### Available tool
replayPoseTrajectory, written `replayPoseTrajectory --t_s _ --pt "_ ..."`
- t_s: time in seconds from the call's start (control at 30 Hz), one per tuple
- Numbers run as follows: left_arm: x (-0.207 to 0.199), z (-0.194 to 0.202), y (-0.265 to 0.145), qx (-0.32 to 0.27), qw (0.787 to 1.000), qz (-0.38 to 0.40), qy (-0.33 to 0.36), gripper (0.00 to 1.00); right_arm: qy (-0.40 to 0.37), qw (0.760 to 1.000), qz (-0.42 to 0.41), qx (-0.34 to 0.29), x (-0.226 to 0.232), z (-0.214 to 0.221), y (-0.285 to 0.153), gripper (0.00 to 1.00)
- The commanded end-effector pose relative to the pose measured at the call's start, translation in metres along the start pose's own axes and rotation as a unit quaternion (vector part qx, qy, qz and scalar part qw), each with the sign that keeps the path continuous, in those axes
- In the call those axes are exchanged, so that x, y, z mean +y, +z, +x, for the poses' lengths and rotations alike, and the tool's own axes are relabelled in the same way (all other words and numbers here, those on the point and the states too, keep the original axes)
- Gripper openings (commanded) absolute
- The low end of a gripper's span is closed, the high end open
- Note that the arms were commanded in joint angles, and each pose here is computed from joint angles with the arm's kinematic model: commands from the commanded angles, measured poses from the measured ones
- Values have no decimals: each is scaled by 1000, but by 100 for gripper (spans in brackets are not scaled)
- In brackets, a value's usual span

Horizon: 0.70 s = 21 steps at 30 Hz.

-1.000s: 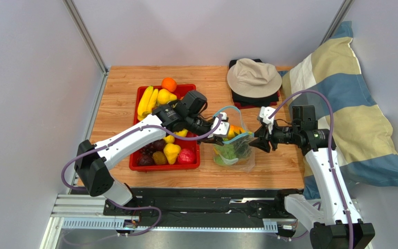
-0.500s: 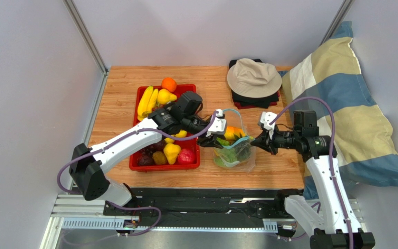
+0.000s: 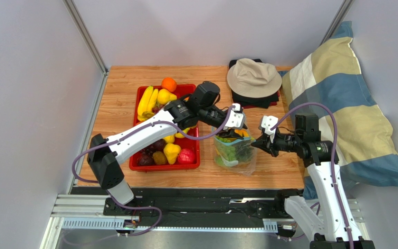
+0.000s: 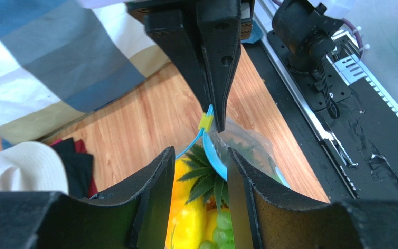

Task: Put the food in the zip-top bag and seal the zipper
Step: Zip the zipper food storage bag at the center of the board.

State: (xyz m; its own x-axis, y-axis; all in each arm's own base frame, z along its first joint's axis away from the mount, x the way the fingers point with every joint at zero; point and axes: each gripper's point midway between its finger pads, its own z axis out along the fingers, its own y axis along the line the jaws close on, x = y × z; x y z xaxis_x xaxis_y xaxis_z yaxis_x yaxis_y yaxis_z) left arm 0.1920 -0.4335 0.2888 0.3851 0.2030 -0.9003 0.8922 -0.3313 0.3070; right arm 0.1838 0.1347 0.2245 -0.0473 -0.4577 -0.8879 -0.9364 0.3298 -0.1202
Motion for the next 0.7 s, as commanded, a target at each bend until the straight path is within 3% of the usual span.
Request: replayPoseTrajectory --t_s 0.0,0.5,0.6,0.67 --pt "5 -11 15 -15 998 25 58 48 -41 999 6 -21 -6 -13 0 0" --pt "-4 -8 45 -24 996 51 71 47 -45 999 4 -20 -6 -15 -1 0" --pt "-7 -9 49 -27 996 56 65 43 -45 999 4 -19 -6 -14 -1 0" --pt "-8 -9 50 -27 996 57 60 34 -48 999 3 -17 -5 -14 -2 0"
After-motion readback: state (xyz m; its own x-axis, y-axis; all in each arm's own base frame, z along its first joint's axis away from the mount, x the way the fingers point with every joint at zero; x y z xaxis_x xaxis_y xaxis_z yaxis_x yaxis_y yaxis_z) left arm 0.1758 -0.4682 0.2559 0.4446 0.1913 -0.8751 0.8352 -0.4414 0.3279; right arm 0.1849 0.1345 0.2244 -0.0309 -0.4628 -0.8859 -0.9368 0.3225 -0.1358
